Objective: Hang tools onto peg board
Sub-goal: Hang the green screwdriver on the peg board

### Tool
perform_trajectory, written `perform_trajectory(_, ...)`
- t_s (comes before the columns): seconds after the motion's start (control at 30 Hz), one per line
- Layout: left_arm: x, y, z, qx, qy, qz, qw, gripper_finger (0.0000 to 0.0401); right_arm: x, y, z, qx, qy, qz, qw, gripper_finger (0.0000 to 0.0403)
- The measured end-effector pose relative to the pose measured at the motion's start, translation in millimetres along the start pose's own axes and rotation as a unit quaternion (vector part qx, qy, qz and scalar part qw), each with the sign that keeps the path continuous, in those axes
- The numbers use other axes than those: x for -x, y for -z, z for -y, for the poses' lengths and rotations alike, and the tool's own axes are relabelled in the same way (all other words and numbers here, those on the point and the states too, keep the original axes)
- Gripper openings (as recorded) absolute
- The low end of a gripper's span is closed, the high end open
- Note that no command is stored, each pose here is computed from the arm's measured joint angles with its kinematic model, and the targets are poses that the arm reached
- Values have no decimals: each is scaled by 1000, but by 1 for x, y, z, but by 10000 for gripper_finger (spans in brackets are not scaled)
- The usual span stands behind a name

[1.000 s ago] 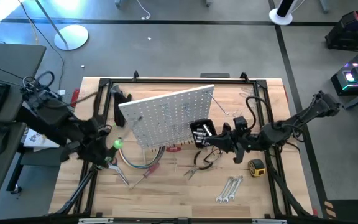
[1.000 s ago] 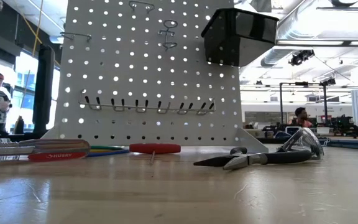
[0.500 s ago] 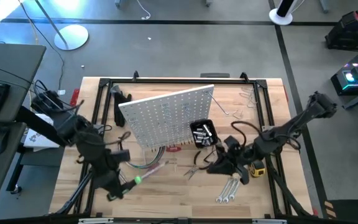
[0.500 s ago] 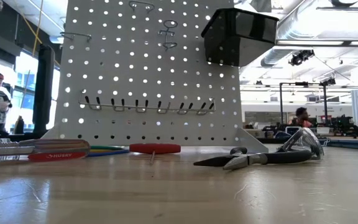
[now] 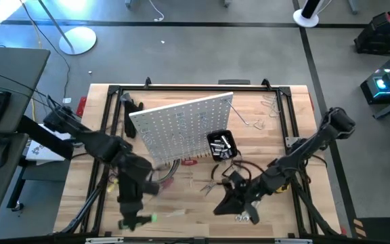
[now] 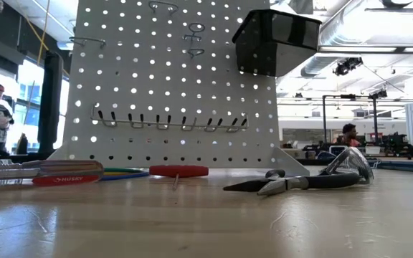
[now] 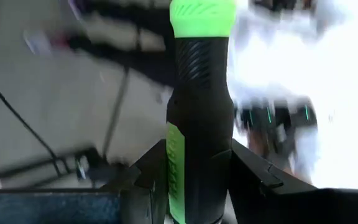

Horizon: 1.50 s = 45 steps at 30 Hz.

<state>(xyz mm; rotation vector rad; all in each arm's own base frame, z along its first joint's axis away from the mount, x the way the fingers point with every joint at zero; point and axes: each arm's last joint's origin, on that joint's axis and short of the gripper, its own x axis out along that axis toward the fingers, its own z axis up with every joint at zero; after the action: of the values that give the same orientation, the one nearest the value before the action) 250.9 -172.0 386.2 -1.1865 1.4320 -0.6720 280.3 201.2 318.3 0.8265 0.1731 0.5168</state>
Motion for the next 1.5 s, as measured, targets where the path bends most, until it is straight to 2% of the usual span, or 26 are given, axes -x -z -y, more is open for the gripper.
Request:
perform_trajectory(0.1, -12, -9, -1, -5, 16, -69, 997, 115, -18, -8, -8, 46, 14, -10, 999, 0)
perform_trajectory(0.2, -17, -21, -6, -20, 21, -92, 995, 115, -33, -16, -11, 84, 68, -50, 993, 0)
perform_trajectory(0.4, -10, -50, -17, -29, 19, -56, 998, 115, -51, -36, -19, 129, 148, -103, 975, 0)
perform_trajectory(0.6, 0, -72, -26, -12, 14, -13, 1000, 115, -55, -54, -33, 152, 215, -128, 956, 10)
perform_trajectory(0.7, 3, -82, -30, -11, 16, -4, 1000, 115, -53, -58, -37, 156, 240, -160, 945, 44)
perform_trajectory(0.9, 12, -102, -30, -28, 48, 17, 998, 115, -56, -64, -44, 209, 247, -195, 926, 157)
perform_trajectory(1.0, 20, -111, -27, -40, 69, 31, 996, 115, -57, -58, -37, 247, 268, -229, 903, 199)
perform_trajectory(1.07, 26, -115, -27, -45, 76, 42, 995, 115, -57, -55, -30, 258, 291, -249, 887, 211)
perform_trajectory(1.17, 33, -119, -29, -43, 78, 53, 995, 115, -54, -56, -25, 262, 322, -251, 874, 213)
perform_trajectory(1.27, 38, -120, -29, -50, 80, 60, 994, 115, -53, -59, -24, 266, 343, -228, 871, 203)
perform_trajectory(1.5, 48, -126, -33, -60, 79, 83, 992, 115, -54, -61, -25, 283, 339, -220, 870, 134)
